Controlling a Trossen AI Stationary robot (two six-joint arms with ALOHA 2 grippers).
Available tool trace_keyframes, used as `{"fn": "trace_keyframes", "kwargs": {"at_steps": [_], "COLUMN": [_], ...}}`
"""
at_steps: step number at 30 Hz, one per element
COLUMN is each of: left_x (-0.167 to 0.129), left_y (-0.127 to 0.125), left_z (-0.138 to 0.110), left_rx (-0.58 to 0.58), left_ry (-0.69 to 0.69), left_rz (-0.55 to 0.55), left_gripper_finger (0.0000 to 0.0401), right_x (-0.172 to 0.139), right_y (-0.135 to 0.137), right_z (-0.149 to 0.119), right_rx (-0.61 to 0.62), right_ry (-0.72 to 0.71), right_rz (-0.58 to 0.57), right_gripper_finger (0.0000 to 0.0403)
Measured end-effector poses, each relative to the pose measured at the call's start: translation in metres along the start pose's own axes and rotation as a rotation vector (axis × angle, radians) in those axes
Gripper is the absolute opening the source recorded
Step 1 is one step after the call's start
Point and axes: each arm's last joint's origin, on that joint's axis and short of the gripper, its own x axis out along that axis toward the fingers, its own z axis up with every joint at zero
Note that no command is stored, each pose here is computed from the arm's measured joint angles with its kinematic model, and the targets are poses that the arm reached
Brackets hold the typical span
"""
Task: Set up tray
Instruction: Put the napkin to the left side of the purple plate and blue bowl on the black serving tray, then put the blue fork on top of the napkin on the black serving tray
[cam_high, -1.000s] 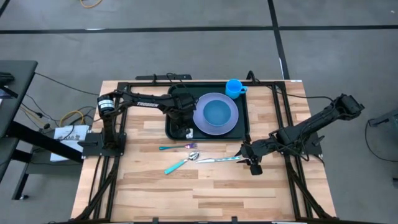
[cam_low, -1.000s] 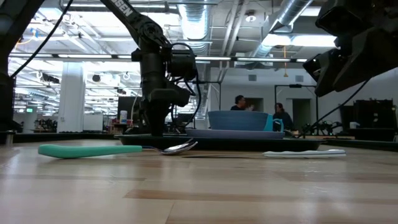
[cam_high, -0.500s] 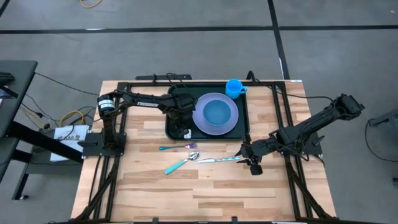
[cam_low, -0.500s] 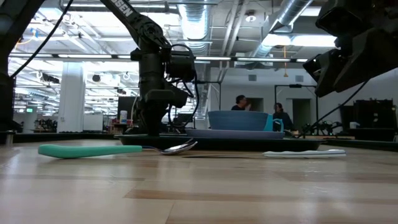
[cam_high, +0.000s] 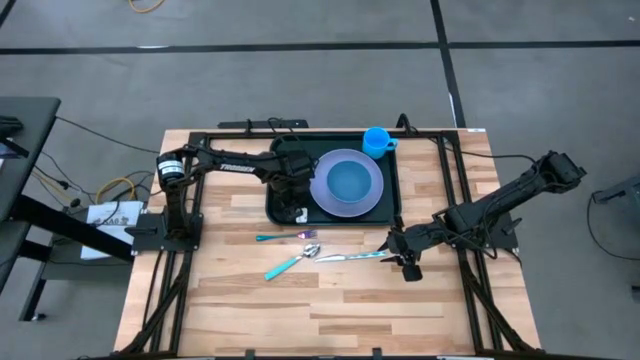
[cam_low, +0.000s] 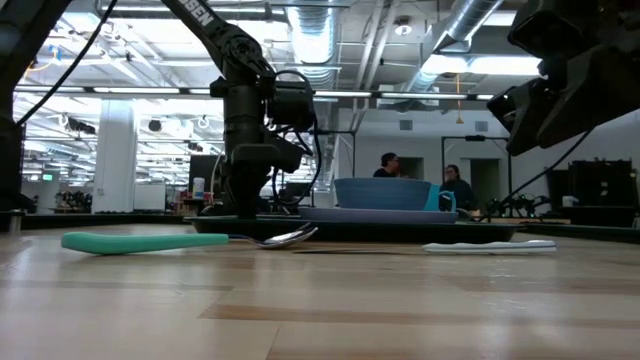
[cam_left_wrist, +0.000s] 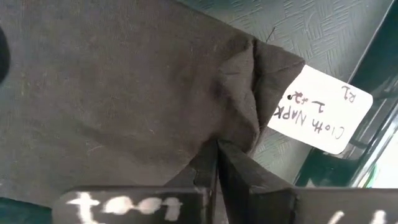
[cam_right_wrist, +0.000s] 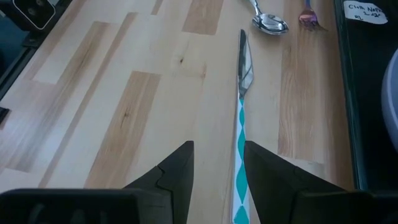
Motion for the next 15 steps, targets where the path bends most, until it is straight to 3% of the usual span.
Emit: {"fn": "trace_keyframes", "kwargs": {"at_steps": [15], "left_x": [-0.015], "left_y": [-0.002], "left_z": [0.006], "left_rx": [0.001], "left_ry": [0.033], "left_rz": [-0.003], "left_gripper_finger": [0.0069], "right_x": [0.0], "right_y": [0.0], "right_z": [0.0], "right_rx": [-0.007], "right_ry": [-0.001], "right_rz": [0.0], "right_gripper_finger": [0.0131]}}
